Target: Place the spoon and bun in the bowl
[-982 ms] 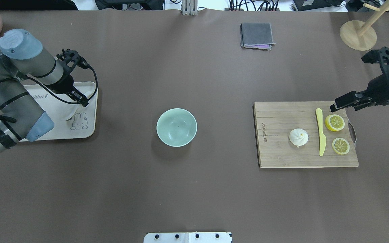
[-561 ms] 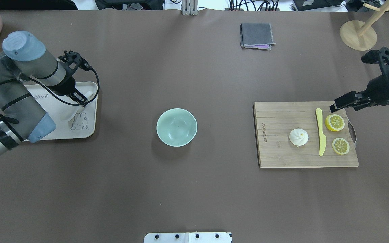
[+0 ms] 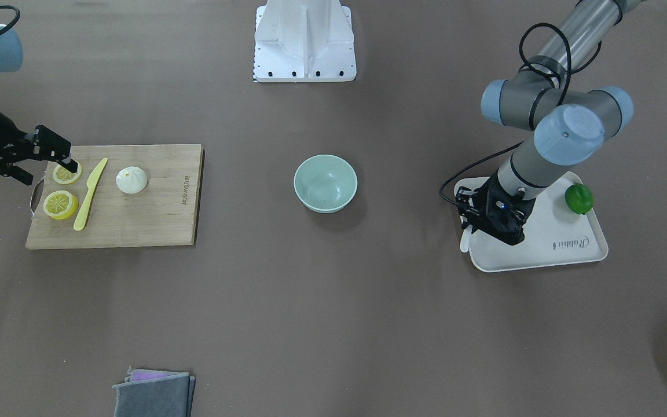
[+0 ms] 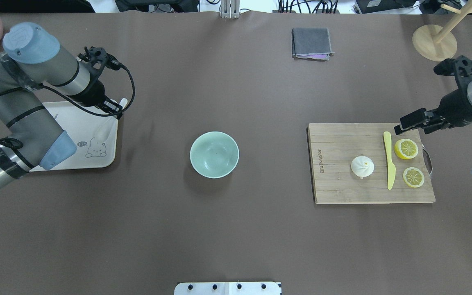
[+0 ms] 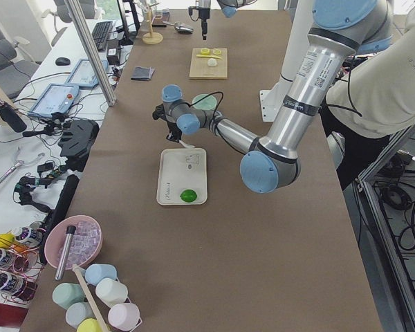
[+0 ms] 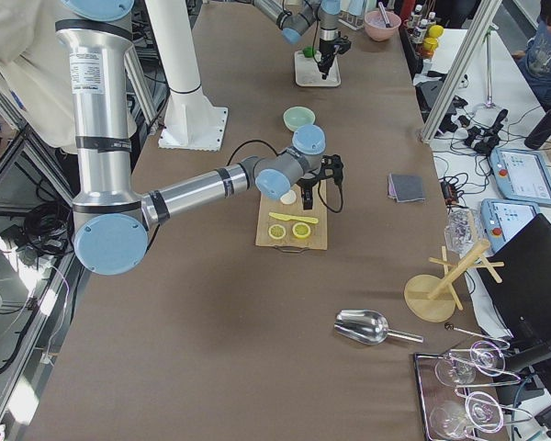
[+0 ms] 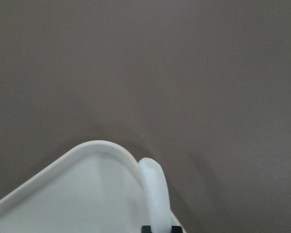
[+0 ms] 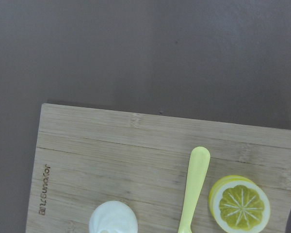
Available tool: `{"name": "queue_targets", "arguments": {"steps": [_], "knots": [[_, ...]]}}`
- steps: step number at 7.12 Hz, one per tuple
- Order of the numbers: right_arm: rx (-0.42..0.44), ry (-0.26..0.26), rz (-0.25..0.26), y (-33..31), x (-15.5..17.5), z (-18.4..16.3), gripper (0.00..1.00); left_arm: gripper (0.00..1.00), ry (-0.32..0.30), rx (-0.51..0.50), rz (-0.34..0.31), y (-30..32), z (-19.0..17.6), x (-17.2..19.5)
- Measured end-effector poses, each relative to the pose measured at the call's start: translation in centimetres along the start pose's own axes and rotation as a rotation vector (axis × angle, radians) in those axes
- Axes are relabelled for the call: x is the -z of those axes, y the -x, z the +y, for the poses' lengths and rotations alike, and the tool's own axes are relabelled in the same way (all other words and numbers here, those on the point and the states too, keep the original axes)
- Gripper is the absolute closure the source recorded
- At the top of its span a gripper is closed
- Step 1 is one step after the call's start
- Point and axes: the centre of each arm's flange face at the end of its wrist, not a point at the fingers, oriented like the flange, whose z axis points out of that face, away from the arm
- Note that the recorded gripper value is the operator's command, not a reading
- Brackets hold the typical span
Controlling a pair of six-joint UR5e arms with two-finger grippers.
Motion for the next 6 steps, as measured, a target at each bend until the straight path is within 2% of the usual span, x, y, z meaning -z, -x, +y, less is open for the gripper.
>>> {"name": "queue_targets", "arguments": {"steps": [1, 3, 4, 6], "knots": [[-0.007, 0.0, -0.001, 1.0, -0.5, -0.1, 0.01, 1.0, -0.035, 0.068, 0.046, -4.4, -1.2, 1.6], [-0.048, 0.004, -0.005, 4.4, -2.2, -0.1, 0.01, 1.0, -0.066, 0.182, 0.127, -14.4, -2.4, 2.3], [-0.061, 0.006, 0.002, 6.2, -3.5, 0.6, 0.01, 1.0, -0.085, 0.208, 0.137, -18.8, -2.5, 1.5], [-0.06, 0.013, 0.02, 8.0, -5.6, 1.9, 0.01, 1.0, -0.105, 0.231, 0.135, -23.4, -3.3, 0.1]]}}
